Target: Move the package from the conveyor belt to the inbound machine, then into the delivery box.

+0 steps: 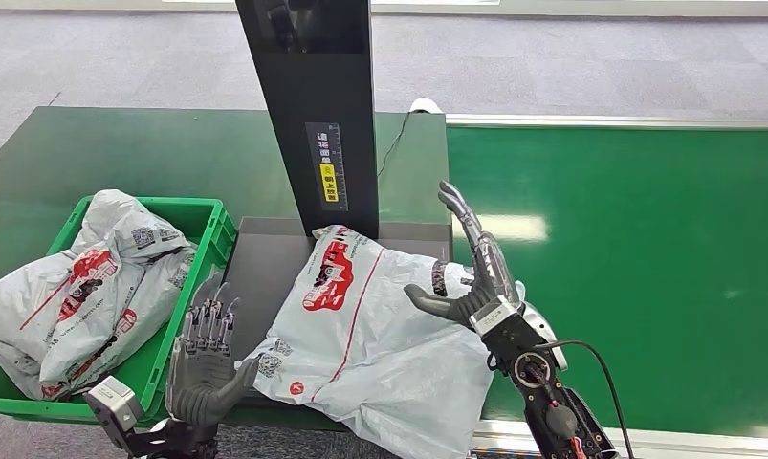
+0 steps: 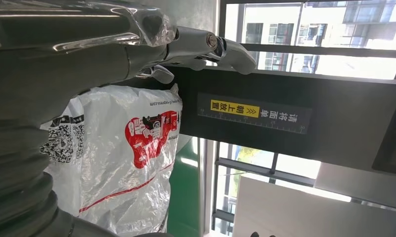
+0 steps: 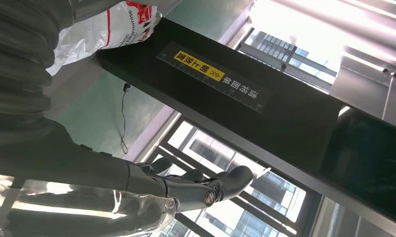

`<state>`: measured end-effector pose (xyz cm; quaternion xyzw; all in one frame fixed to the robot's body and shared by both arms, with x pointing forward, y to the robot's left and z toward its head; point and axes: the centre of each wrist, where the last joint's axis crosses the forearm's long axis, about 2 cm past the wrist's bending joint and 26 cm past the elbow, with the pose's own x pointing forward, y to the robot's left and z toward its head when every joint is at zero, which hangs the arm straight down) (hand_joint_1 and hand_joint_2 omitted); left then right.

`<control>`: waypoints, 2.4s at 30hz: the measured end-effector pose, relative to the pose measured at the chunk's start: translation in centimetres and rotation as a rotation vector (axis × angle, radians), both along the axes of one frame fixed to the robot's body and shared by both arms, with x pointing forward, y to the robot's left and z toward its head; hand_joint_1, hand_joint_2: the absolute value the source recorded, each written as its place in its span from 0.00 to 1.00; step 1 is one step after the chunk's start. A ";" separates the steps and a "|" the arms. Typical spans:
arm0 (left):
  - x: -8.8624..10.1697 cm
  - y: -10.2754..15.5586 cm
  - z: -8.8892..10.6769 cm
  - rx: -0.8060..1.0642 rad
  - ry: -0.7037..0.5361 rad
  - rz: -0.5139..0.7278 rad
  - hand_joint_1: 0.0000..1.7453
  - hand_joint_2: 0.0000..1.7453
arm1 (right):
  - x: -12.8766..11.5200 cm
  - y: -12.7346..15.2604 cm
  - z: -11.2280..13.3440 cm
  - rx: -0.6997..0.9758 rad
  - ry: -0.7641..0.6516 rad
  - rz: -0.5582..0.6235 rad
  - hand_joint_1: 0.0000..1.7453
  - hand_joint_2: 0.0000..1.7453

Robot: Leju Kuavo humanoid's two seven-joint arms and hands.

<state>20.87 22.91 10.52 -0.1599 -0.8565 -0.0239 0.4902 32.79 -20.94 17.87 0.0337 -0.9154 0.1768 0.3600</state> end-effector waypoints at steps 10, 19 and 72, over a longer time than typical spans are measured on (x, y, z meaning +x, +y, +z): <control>0.0 0.0 0.0 0.000 0.001 0.000 0.00 1.00 | 0.0 0.0 0.1 0.001 -0.002 0.000 0.00 1.00; 0.0 0.0 0.0 0.000 0.001 0.000 0.00 1.00 | 0.0 0.0 0.1 0.001 -0.002 0.000 0.00 1.00; -1.2 -1.8 -0.6 0.779 0.049 0.182 0.00 1.00 | 1.9 -0.8 -4.1 0.087 0.729 0.173 0.00 1.00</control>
